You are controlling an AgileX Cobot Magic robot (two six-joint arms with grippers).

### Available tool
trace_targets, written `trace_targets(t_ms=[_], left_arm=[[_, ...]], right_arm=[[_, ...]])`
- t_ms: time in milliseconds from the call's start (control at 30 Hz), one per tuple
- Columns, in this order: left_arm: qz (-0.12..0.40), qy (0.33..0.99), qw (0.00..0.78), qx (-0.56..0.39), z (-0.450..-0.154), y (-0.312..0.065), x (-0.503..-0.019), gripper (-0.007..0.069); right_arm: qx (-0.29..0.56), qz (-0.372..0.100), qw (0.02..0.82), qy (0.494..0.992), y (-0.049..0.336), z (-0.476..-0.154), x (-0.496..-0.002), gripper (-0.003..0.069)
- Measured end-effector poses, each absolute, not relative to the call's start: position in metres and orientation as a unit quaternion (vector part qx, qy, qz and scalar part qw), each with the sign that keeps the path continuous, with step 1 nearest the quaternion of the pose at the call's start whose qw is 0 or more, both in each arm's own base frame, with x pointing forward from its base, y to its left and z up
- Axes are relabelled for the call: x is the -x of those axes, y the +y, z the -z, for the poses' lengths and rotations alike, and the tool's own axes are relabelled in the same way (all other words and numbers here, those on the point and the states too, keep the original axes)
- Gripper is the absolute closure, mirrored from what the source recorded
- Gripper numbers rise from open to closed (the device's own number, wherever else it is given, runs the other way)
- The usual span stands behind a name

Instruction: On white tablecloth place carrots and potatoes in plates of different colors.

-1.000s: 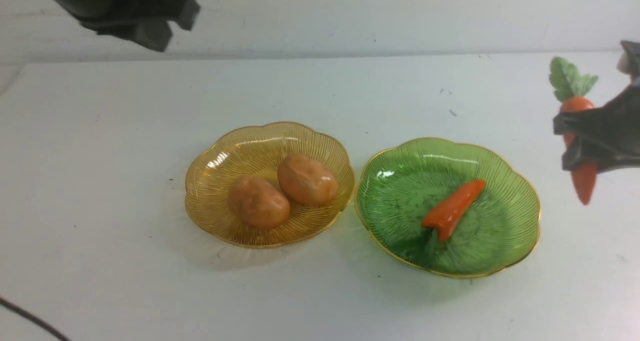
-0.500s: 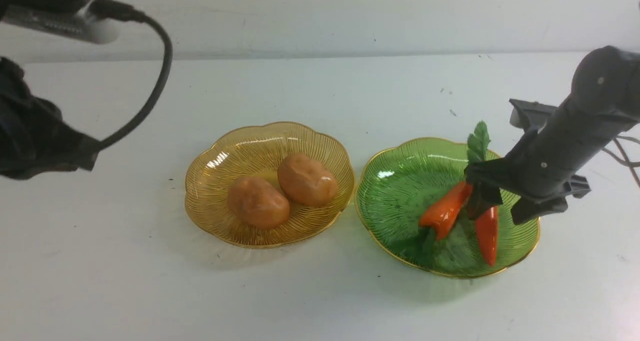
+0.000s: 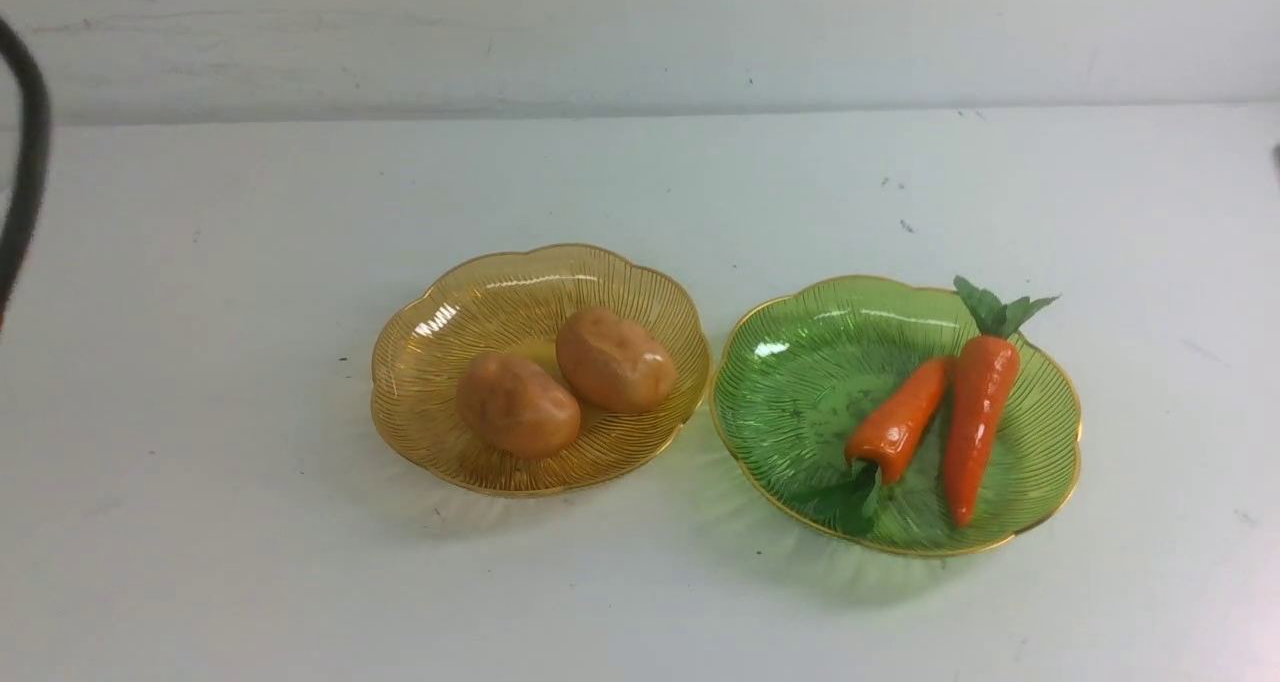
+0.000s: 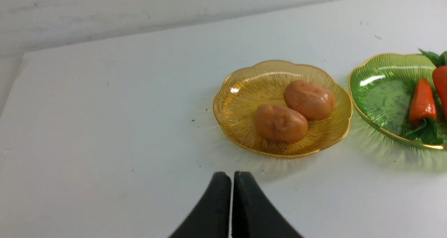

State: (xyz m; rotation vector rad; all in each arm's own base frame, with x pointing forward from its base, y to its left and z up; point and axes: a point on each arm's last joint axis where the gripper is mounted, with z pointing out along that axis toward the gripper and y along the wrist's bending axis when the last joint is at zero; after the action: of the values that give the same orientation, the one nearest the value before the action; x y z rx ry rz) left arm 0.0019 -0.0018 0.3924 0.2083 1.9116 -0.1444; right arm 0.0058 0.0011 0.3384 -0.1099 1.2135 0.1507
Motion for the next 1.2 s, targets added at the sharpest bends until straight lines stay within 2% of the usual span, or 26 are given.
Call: trace_targets(t_ms=[133, 267, 533, 767, 867, 1033, 1200], left_arm=[[0.071, 0.779, 0.618, -0.078, -0.348, 0.002, 0.015, 0.0629], [0.083, 0.747, 0.655, -0.074, -0.323, 0.001, 0.014, 0.0629], [0.082, 0.790, 0.603, -0.076, -0.280, -0.005, -0.008, 0.0629], [0.054, 0.759, 0.644, -0.076, -0.263, -0.004, -0.027, 0.0629], [0.028, 0.751, 0.657, -0.061, -0.237, -0.004, -0.041, 0.0629], [-0.005, 0.774, 0.633, -0.017, -0.183, -0.001, -0.054, 0.0629], [-0.018, 0.801, 0.598, -0.028, -0.172, 0.000, -0.053, 0.0629]], right_arm=[[0.052, -0.069, 0.818, 0.569, 0.001, -0.338, -0.006, 0.0674], [0.052, -0.069, 0.817, 0.571, 0.001, -0.338, -0.006, 0.0674], [0.053, -0.069, 0.811, 0.579, 0.001, -0.336, -0.006, 0.0674], [0.054, -0.069, 0.806, 0.586, 0.001, -0.335, -0.007, 0.0674], [0.054, -0.068, 0.805, 0.587, 0.001, -0.335, -0.007, 0.0674], [0.054, -0.068, 0.804, 0.588, 0.001, -0.334, -0.007, 0.0674], [0.054, -0.068, 0.804, 0.588, 0.001, -0.334, -0.007, 0.0674]])
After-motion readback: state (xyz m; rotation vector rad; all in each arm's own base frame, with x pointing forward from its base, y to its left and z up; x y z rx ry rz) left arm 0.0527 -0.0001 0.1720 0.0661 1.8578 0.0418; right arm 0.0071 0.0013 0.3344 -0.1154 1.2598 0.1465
